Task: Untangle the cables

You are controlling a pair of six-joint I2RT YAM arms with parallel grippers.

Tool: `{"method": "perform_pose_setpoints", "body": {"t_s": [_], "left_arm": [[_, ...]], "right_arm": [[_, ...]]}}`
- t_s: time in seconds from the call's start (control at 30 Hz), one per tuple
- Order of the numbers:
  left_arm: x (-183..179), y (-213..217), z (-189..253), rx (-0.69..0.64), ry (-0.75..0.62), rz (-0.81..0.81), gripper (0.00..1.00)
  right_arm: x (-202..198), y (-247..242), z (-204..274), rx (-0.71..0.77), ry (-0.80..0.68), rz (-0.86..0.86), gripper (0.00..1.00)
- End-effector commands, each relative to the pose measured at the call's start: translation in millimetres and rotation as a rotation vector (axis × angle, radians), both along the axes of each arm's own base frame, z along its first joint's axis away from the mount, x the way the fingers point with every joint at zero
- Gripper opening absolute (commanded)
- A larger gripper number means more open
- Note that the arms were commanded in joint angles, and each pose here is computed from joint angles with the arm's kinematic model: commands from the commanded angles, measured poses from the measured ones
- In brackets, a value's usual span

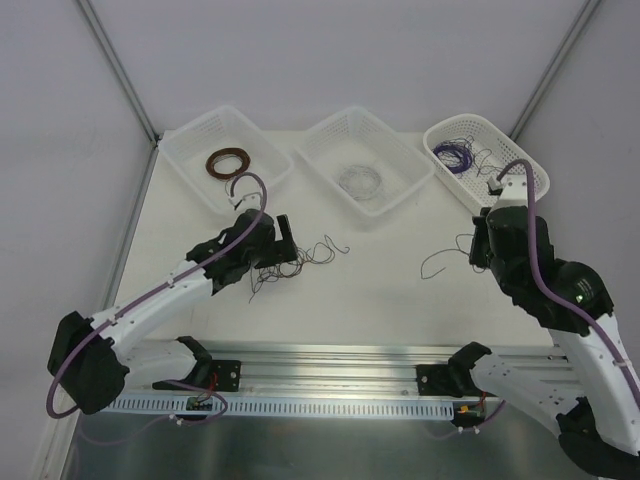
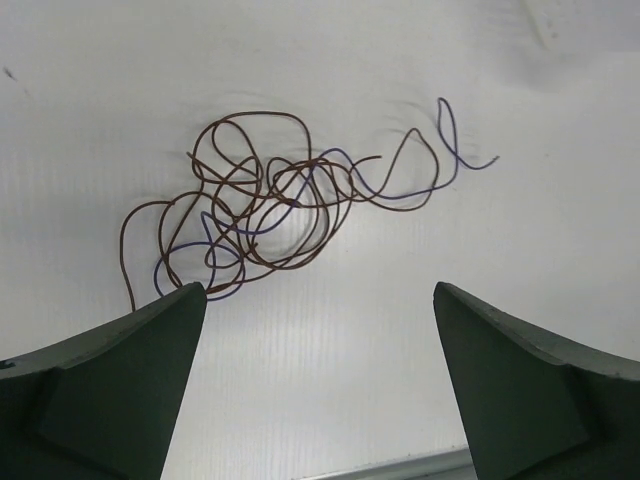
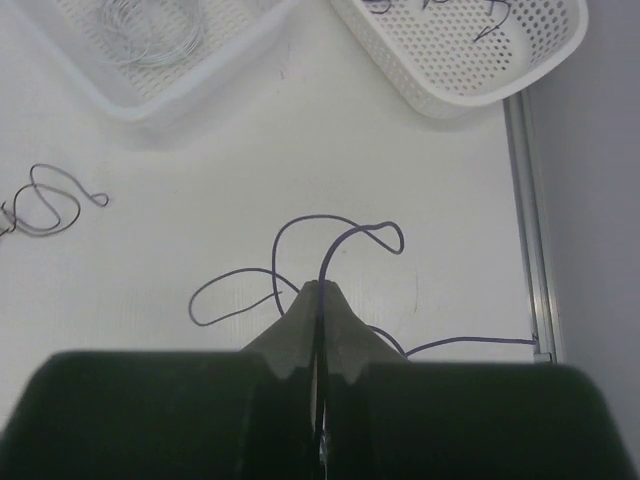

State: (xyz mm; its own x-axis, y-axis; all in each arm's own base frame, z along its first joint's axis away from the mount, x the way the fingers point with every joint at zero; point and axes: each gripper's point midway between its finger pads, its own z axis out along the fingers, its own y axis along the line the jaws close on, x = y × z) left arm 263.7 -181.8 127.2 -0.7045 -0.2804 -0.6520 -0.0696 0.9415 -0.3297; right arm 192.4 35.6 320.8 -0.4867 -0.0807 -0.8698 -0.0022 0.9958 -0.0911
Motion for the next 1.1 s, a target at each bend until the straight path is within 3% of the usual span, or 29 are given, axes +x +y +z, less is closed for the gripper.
{"method": "perform_pose_setpoints", "body": {"t_s": [0.0, 0.17, 0.3, 0.43, 0.67, 0.8, 1.0, 1.03, 1.07], "left_arm": [[-6, -1, 30, -0.018, -0.032, -0.136, 0.99], [-10, 17, 47, 0.005, -0.069, -0.218, 0.99], [-8, 42, 56, 0.082, -0.128, -0.236, 0.99], [-7, 66, 61, 0.187, -0.195, -0.223, 0.99], [-9, 91, 50, 0.258, -0.221, -0.132, 0.99], [-8, 97, 50, 0.278, -0.224, -0.104, 0.99], [-5, 104, 44, 0.307, -0.205, -0.075, 0.99], [-5, 104, 43, 0.309, -0.201, -0.074, 0.99], [-5, 104, 39, 0.315, -0.19, -0.079, 0.99]], "right_arm": [[32, 3, 17, 0.044, -0.075, -0.039, 0.01], [83, -9, 26, 0.094, -0.075, -0.126, 0.01], [134, -52, 50, 0.188, -0.155, -0.29, 0.01], [180, -81, 84, 0.279, -0.253, -0.371, 0.01], [256, -141, 94, 0.263, -0.33, -0.481, 0.01], [302, -166, 75, 0.228, -0.34, -0.522, 0.01], [370, -177, -4, 0.209, -0.231, -0.485, 0.01], [377, -177, -16, 0.215, -0.211, -0.483, 0.03], [387, -177, -45, 0.223, -0.157, -0.482, 0.14]]}}
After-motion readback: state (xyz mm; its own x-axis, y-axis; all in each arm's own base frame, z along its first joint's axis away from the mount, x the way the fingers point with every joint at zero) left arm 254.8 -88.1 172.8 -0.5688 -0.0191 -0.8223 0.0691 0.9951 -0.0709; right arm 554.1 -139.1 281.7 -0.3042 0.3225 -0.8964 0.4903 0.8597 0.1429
